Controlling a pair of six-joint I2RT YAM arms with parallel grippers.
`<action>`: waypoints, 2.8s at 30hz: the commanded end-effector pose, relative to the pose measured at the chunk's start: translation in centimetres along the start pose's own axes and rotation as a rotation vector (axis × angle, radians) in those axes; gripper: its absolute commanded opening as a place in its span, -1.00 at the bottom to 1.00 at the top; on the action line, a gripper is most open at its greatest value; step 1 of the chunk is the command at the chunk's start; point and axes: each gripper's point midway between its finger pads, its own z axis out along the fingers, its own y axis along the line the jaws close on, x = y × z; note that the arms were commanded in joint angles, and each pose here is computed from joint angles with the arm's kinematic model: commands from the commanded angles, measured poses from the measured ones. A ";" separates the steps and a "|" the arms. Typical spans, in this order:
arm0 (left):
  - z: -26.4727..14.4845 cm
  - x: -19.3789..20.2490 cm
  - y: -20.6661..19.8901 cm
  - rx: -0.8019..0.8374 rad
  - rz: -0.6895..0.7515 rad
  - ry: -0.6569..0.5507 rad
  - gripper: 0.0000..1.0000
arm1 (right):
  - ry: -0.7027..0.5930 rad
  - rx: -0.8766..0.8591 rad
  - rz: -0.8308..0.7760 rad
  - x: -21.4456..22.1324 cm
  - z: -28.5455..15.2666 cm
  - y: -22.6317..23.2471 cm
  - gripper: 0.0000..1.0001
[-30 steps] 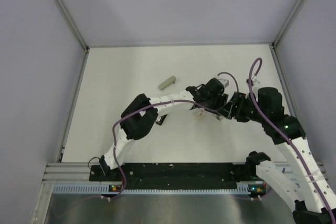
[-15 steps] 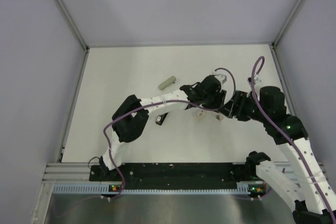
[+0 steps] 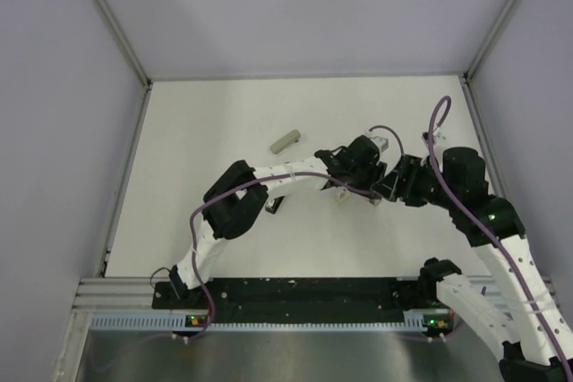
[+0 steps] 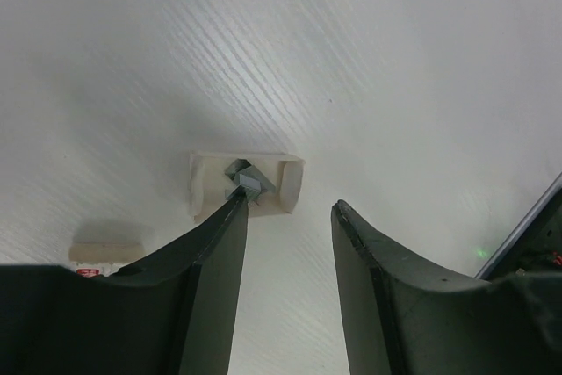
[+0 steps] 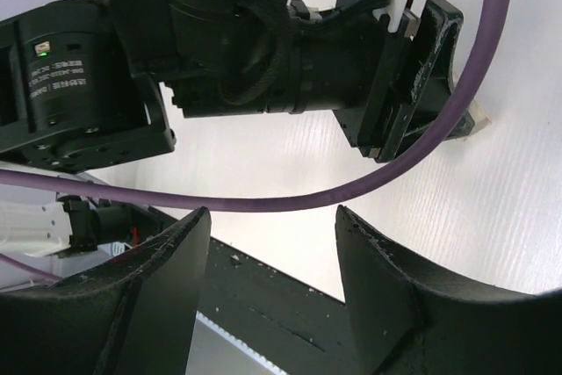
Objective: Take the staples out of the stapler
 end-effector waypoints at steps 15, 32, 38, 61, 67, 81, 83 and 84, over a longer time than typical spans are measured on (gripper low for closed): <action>0.2 0.0 -0.1 -0.008 -0.009 0.009 -1.00 | -0.045 -0.009 -0.015 -0.8 -0.2 0.1 0.19; -0.5 1.3 1.0 -0.059 -0.007 0.046 -1.00 | -0.033 -0.028 -0.003 -0.4 0.0 0.2 0.19; -0.8 1.0 1.2 -0.075 -0.004 0.044 -0.58 | -0.031 -0.032 -0.003 -0.3 0.0 0.3 0.19; -8.3 -1.8 -3.3 0.139 0.070 -0.174 -1.00 | -0.049 -0.073 0.004 -1.5 -1.2 2.1 0.19; -12.9 -1.3 -4.8 0.246 0.110 -0.263 -1.00 | -0.033 -0.096 0.026 -1.8 -1.1 2.9 0.20; -20.3 0.9 -6.8 0.455 0.202 -0.440 -1.00 | 0.052 -0.247 0.126 -0.9 -0.4 5.4 0.09; -20.9 1.2 -7.1 0.484 0.214 -0.456 -1.00 | 0.079 -0.285 0.146 -0.6 -0.1 5.9 0.03; -21.4 1.2 -7.4 0.505 0.223 -0.472 -1.00 | 0.090 -0.300 0.159 -0.5 -0.1 6.1 0.01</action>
